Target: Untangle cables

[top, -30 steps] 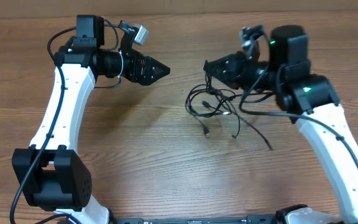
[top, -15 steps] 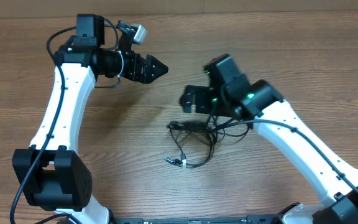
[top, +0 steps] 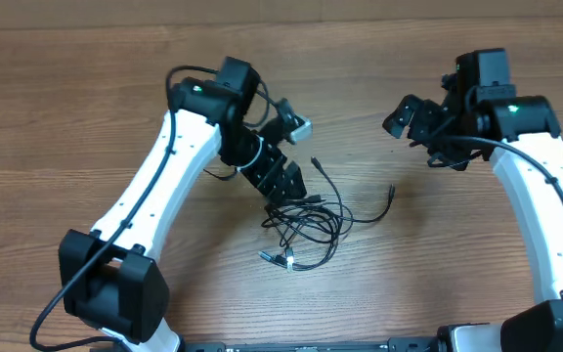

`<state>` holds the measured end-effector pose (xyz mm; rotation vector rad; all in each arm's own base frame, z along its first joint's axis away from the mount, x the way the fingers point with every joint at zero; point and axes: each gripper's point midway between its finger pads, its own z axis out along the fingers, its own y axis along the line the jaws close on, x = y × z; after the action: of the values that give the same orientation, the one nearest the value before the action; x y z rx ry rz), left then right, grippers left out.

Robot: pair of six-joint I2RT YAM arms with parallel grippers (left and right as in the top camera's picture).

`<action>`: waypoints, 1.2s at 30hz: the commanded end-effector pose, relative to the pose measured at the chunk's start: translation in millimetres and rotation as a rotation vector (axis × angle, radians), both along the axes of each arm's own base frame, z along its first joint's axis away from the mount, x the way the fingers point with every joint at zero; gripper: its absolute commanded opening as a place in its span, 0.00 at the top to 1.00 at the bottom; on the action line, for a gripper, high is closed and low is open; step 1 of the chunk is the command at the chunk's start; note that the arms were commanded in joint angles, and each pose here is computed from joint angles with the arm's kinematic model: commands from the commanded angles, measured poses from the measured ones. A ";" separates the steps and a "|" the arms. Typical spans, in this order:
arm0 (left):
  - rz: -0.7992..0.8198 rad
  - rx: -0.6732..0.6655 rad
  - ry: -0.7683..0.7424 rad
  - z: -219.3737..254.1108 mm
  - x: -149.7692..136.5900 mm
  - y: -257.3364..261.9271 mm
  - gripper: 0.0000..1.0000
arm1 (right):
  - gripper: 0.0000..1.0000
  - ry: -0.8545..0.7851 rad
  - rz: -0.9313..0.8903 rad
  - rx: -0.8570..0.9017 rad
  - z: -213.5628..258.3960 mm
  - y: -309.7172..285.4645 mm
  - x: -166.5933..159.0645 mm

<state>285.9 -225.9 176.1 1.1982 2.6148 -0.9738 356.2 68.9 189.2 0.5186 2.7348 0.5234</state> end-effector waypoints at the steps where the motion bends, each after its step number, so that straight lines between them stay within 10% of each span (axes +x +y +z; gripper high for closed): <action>1: -0.117 0.070 -0.065 -8.9 -6.1 8.7 0.28 | 0.00 -0.059 0.056 0.040 20.7 9.5 0.5; 9: -0.150 0.067 0.157 -52.1 -56.0 18.3 0.58 | 0.00 -0.059 0.055 0.040 20.7 9.3 0.6; 17: -0.220 -0.062 0.213 -53.9 -79.6 10.3 0.53 | 0.00 -0.058 0.055 0.041 20.5 9.3 0.6; 36: 0.117 0.282 0.172 -145.2 -59.9 18.9 0.71 | 0.00 -0.060 0.058 0.047 20.6 10.5 1.2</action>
<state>216.9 -214.7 43.6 1.2396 2.8577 -0.9127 353.8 78.4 191.7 0.4583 2.7451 0.5947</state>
